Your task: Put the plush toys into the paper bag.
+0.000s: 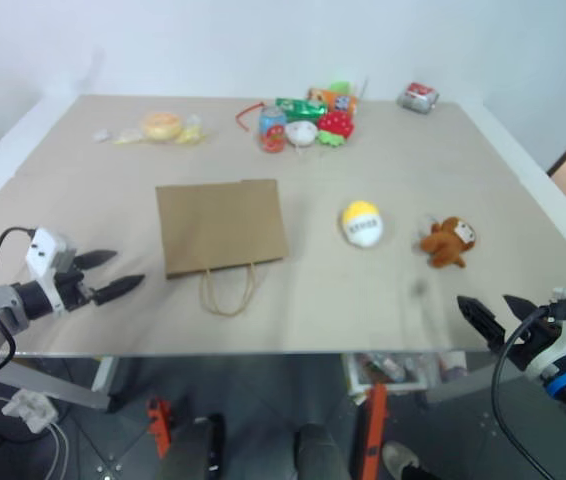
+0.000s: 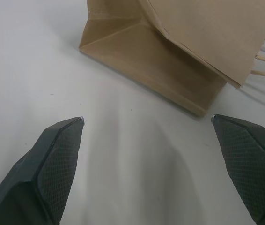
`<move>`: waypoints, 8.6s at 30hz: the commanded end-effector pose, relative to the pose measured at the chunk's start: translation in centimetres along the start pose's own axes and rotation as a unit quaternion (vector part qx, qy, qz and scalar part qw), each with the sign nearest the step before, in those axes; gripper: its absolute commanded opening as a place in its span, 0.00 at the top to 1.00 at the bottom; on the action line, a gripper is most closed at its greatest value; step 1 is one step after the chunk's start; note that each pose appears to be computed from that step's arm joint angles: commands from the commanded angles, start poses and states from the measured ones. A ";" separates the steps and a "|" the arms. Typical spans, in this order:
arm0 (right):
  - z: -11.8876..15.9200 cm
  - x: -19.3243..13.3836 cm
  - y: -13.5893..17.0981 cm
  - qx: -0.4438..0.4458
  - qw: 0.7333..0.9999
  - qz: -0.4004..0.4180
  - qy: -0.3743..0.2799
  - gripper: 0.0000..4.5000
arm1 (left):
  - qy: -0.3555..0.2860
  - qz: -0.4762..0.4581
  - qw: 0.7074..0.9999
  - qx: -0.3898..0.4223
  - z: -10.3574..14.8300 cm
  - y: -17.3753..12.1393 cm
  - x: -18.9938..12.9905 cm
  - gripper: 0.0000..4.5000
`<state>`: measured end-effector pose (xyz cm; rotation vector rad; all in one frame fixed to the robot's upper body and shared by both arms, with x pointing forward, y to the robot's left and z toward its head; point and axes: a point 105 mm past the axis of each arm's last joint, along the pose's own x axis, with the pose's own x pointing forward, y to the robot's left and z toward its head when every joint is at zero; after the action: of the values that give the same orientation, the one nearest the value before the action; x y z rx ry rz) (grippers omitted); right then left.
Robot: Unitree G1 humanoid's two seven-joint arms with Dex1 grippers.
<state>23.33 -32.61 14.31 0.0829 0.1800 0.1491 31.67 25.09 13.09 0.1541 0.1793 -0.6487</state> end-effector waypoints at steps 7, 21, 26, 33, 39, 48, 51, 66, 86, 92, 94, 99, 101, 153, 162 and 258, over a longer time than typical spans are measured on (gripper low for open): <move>2.1 0.9 0.8 -0.023 0.999 0.026 -0.023 0.01 | -0.052 -0.087 0.985 0.137 2.8 -1.9 -0.3 0.00; 2.7 2.6 16.6 -0.044 0.941 0.336 -0.005 0.01 | -0.111 -0.342 0.811 0.462 4.8 -10.8 5.0 0.00; 2.6 3.0 16.4 -0.043 0.945 0.324 -0.006 0.01 | -0.111 -0.366 0.787 0.484 4.1 -11.1 6.0 0.00; 2.3 3.1 16.4 -0.039 0.949 0.313 -0.011 0.01 | -0.138 -0.365 0.790 0.474 5.4 -11.3 7.2 0.00; 2.3 3.3 16.3 -0.036 0.952 0.302 -0.020 0.01 | -0.149 -0.361 0.803 0.451 6.0 -11.6 8.1 0.00; 2.5 3.4 16.3 -0.035 0.955 0.294 -0.030 0.00 | -0.123 -0.365 0.801 0.458 4.9 -11.4 9.1 0.50; 2.5 3.4 16.2 -0.036 0.955 0.294 -0.031 0.00 | -0.120 -0.366 0.797 0.465 4.8 -11.3 9.2 0.68; 2.3 3.6 16.2 -0.026 0.954 0.296 -0.030 0.00 | -0.210 -0.364 0.845 0.332 11.0 -13.0 9.4 0.97; 2.4 9.7 21.3 -0.018 0.945 0.323 -0.056 0.99 | -0.228 -0.342 0.883 0.226 13.7 -14.0 8.5 1.00; 1.0 14.3 24.0 -0.060 0.951 0.300 -0.033 0.99 | -0.236 -0.330 0.889 0.214 14.1 -14.0 8.8 1.00; 0.8 15.0 24.2 -0.063 0.953 0.295 -0.034 0.99 | -0.241 -0.320 0.894 0.202 14.4 -13.9 8.9 1.00; 1.2 16.3 25.2 -0.053 0.955 0.287 -0.047 0.99 | -0.256 -0.298 0.906 0.158 15.3 -13.5 9.3 1.00; 1.2 16.6 25.4 -0.057 0.956 0.284 -0.052 0.99 | -0.259 -0.290 0.910 0.144 15.7 -13.4 9.5 1.00; -0.2 18.5 23.8 -0.025 0.972 0.232 0.010 0.99 | -0.463 -0.101 0.809 0.348 17.3 -13.4 8.7 1.00; 4.7 14.6 22.4 0.068 0.952 0.291 -0.068 0.99 | -0.453 -0.104 0.824 0.325 15.5 -13.3 8.8 1.00; 4.5 12.9 21.6 -0.066 0.910 0.403 0.065 0.99 | -0.453 -0.089 0.834 0.302 17.7 -12.6 6.1 1.00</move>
<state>32.80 -9.00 15.84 -0.0405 0.3368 1.0282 31.49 8.03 26.69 0.3982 -0.8989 -0.8942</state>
